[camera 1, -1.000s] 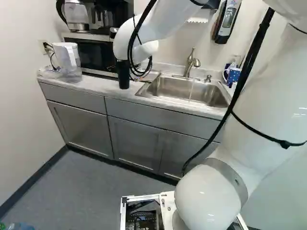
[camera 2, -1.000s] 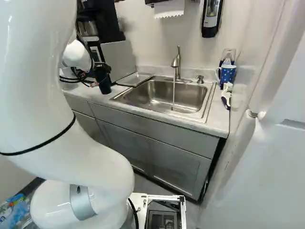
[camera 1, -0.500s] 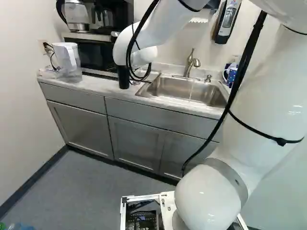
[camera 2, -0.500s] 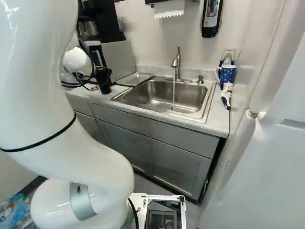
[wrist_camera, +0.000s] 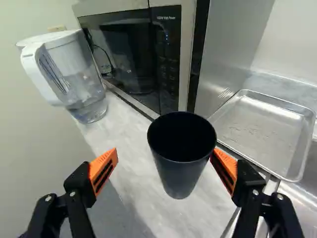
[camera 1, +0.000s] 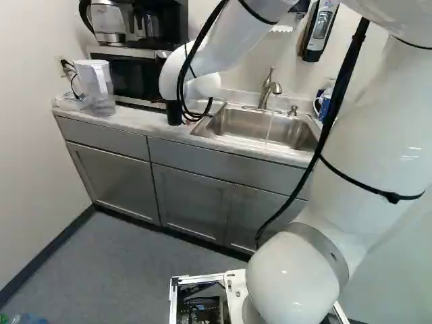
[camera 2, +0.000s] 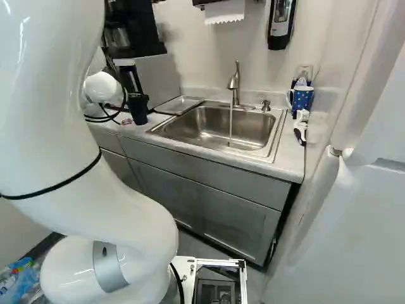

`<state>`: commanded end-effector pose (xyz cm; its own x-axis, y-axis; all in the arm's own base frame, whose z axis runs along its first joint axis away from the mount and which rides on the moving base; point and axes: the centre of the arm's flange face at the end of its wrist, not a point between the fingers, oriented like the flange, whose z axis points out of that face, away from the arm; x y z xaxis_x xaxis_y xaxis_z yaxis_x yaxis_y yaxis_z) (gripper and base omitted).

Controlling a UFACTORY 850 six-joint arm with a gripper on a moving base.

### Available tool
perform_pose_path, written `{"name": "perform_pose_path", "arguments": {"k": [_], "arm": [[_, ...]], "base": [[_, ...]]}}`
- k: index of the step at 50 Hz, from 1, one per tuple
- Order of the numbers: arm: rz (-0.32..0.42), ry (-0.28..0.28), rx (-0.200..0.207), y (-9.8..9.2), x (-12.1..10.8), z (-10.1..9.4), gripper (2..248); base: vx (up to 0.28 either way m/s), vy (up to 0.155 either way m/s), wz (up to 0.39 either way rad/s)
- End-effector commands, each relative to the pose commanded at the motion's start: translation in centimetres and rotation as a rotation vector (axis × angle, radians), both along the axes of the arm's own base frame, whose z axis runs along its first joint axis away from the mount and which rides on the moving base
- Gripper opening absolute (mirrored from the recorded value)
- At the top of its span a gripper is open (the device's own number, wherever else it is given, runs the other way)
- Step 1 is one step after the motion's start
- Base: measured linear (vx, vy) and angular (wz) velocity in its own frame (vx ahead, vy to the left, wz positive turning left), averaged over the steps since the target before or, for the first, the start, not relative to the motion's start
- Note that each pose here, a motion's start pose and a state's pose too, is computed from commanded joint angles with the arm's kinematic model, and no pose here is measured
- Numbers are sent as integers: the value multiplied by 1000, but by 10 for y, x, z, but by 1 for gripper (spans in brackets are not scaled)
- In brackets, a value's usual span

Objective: Rinse the cup and place it in the tray

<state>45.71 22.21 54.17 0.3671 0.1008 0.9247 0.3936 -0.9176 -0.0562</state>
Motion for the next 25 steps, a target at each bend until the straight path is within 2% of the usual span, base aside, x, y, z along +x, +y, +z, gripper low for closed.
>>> {"name": "perform_pose_path", "arguments": {"k": [25], "arm": [[-20,-19,4,-8,3,-21,247]], "base": [[0,0,0]]}}
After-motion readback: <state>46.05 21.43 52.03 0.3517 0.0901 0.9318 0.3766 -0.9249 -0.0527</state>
